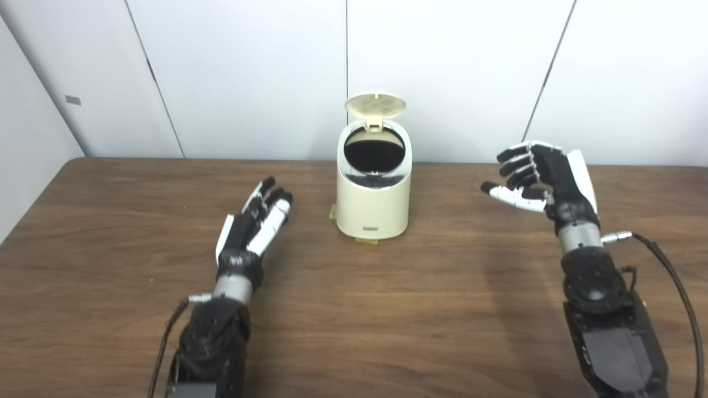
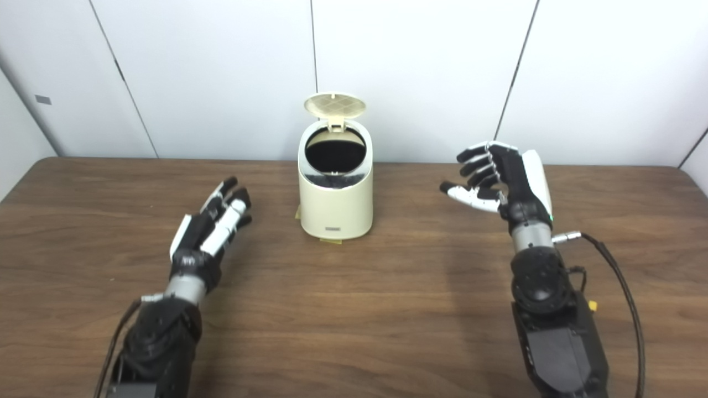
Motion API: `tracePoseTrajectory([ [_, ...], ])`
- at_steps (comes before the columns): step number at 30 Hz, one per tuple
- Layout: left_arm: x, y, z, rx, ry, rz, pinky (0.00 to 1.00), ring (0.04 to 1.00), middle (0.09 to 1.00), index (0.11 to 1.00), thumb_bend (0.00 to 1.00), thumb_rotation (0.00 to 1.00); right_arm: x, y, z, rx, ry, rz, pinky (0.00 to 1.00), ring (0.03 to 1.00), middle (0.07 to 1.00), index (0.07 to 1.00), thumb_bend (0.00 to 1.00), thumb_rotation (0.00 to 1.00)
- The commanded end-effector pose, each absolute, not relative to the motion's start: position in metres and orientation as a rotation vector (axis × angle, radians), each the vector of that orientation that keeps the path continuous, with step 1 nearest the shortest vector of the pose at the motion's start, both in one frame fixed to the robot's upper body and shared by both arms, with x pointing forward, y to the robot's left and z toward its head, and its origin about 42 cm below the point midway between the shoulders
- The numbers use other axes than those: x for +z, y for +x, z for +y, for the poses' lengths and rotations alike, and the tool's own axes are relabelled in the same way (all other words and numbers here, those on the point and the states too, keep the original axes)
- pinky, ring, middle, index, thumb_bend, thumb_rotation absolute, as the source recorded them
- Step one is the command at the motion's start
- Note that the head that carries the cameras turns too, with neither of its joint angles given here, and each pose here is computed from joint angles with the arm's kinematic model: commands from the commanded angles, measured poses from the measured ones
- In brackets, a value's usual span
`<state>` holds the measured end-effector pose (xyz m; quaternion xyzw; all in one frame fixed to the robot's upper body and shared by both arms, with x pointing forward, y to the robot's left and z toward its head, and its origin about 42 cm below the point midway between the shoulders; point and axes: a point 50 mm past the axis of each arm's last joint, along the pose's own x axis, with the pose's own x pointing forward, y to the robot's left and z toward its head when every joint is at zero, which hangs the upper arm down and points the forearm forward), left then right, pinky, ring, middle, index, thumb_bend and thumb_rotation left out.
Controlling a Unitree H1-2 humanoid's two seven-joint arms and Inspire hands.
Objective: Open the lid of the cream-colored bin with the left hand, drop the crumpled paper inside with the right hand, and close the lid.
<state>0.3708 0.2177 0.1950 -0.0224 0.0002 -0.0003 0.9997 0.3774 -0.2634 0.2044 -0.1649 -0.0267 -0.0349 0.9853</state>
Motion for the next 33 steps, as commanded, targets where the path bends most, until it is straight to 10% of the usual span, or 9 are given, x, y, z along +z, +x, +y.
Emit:
tracePoseTrajectory([
  [1,0.225,0.391,0.209,-0.045,-0.032,-0.07,0.89,0.932,0.951,0.989,0.44,0.55,0.217,0.375,-0.255,-0.023,-0.158,-0.061,0.6,0.673,0.709,0.646,0.57,0.21],
  [4,0.242,0.41,0.207,-0.08,-0.012,-0.08,0.94,0.958,0.973,1.0,0.45,0.63,0.205,0.361,-0.247,0.032,-0.106,-0.035,0.71,0.849,0.877,0.851,0.61,0.57],
  [14,0.29,0.459,0.196,-0.203,0.051,-0.131,0.98,0.991,0.978,0.956,0.52,0.75,0.168,0.341,-0.227,0.022,0.123,-0.038,0.97,0.996,1.0,0.987,0.61,0.97],
  [33,0.337,0.486,0.17,-0.284,0.294,-0.275,0.96,0.958,0.931,0.86,0.47,0.9,0.133,0.318,-0.223,-0.021,0.186,-0.01,1.0,1.0,1.0,1.0,0.62,1.0],
])
